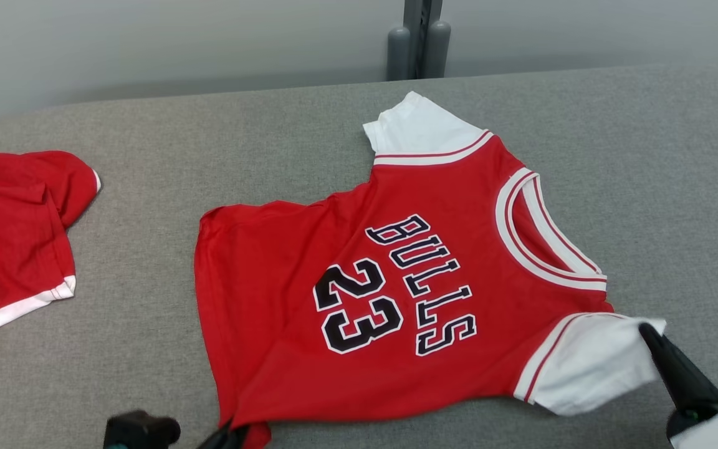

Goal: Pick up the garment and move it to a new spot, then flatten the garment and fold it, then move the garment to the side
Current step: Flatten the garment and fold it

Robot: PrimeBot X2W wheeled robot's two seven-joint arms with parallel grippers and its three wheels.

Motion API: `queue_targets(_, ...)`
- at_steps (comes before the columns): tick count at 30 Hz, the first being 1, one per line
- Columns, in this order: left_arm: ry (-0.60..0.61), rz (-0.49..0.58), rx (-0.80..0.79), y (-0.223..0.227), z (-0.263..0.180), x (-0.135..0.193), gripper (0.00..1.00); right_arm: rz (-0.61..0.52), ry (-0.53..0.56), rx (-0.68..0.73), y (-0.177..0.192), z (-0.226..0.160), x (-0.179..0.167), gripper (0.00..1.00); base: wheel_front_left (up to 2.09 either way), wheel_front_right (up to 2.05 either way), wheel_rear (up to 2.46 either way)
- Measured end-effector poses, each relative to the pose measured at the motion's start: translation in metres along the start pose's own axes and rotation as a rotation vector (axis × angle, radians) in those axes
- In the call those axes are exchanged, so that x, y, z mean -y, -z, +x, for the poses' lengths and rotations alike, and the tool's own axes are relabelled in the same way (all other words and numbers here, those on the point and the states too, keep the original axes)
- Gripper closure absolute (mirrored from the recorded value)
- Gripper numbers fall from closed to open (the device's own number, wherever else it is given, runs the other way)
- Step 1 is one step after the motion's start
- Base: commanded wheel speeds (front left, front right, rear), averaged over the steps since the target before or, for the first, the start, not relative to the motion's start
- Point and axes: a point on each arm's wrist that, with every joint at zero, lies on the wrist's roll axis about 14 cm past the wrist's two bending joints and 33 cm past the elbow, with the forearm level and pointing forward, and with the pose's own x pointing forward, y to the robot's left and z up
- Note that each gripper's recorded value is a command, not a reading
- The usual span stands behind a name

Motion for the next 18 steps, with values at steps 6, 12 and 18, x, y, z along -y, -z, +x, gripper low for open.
queue_targets(6, 0.01, 0.056, -0.059, -0.026, 0.033, -0.021, 1.0, -0.074, -0.04, -0.09, -0.008, 0.067, -0.015, 1.0, 0.0, 0.0, 0.0)
queue_targets(12, 0.01, 0.127, -0.196, -0.017, 0.051, -0.04, 1.0, -0.146, -0.079, -0.151, -0.012, 0.116, -0.033, 1.0, 0.0, 0.0, 0.0)
queue_targets(18, 0.032, 0.201, -0.275, -0.026, 0.064, -0.055, 1.0, -0.261, -0.098, -0.207, -0.018, 0.152, -0.041, 1.0, 0.0, 0.0, 0.0)
